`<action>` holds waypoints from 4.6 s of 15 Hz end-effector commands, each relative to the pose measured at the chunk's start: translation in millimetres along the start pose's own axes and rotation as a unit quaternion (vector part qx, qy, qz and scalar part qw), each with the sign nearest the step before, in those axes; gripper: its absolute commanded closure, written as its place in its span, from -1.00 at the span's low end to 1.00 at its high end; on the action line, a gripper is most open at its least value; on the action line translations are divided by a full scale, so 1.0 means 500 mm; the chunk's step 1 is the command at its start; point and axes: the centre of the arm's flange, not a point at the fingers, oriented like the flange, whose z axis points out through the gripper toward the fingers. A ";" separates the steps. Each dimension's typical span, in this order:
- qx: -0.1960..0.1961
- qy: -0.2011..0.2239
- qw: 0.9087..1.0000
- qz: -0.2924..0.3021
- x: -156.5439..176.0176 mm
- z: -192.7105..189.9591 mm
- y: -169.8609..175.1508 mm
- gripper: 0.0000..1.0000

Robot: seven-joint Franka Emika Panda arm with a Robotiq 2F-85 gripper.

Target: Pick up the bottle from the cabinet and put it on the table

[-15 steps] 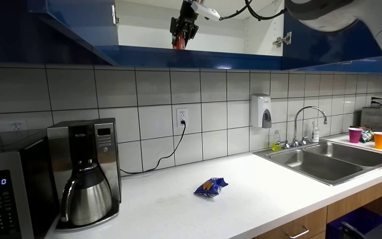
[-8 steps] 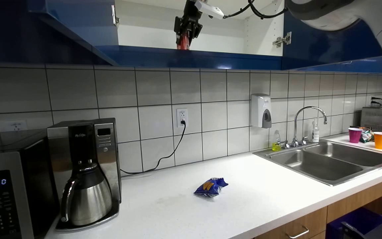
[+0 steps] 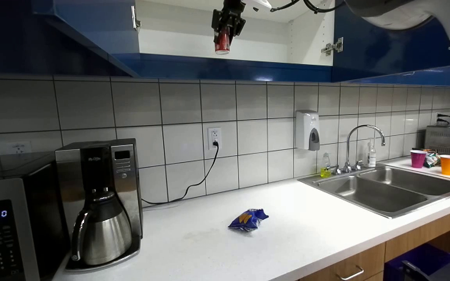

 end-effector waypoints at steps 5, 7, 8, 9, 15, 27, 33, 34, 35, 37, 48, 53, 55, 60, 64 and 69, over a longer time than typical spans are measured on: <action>0.004 0.001 1.000 0.007 -0.070 -0.084 0.009 0.24; 0.003 -0.001 1.000 0.009 -0.088 -0.103 0.010 0.24; 0.002 -0.004 1.000 0.010 -0.098 -0.111 0.010 0.24; 0.003 -0.006 1.000 0.009 -0.106 -0.119 0.009 0.24; 0.008 -0.022 1.000 0.008 -0.175 -0.154 0.000 0.24; 0.027 -0.101 0.994 0.029 -0.420 -0.106 0.072 0.24; 0.031 -0.128 0.990 0.040 -0.517 -0.052 0.104 0.24; 0.031 -0.129 0.990 0.041 -0.530 -0.042 0.110 0.24; 0.033 -0.131 0.990 0.043 -0.541 -0.028 0.116 0.24; 0.032 -0.131 0.990 0.047 -0.558 -0.006 0.126 0.24; 0.030 -0.157 0.984 0.078 -0.697 0.281 0.222 0.24; 0.027 -0.171 0.982 0.082 -0.763 0.440 0.245 0.24; 0.029 -0.173 0.981 0.085 -0.790 0.503 0.251 0.24; 0.035 -0.185 0.979 0.079 -0.870 0.668 0.240 0.24; 0.033 -0.191 0.979 0.064 -0.934 0.777 0.221 0.24; 0.035 -0.194 0.979 0.060 -0.987 0.855 0.208 0.24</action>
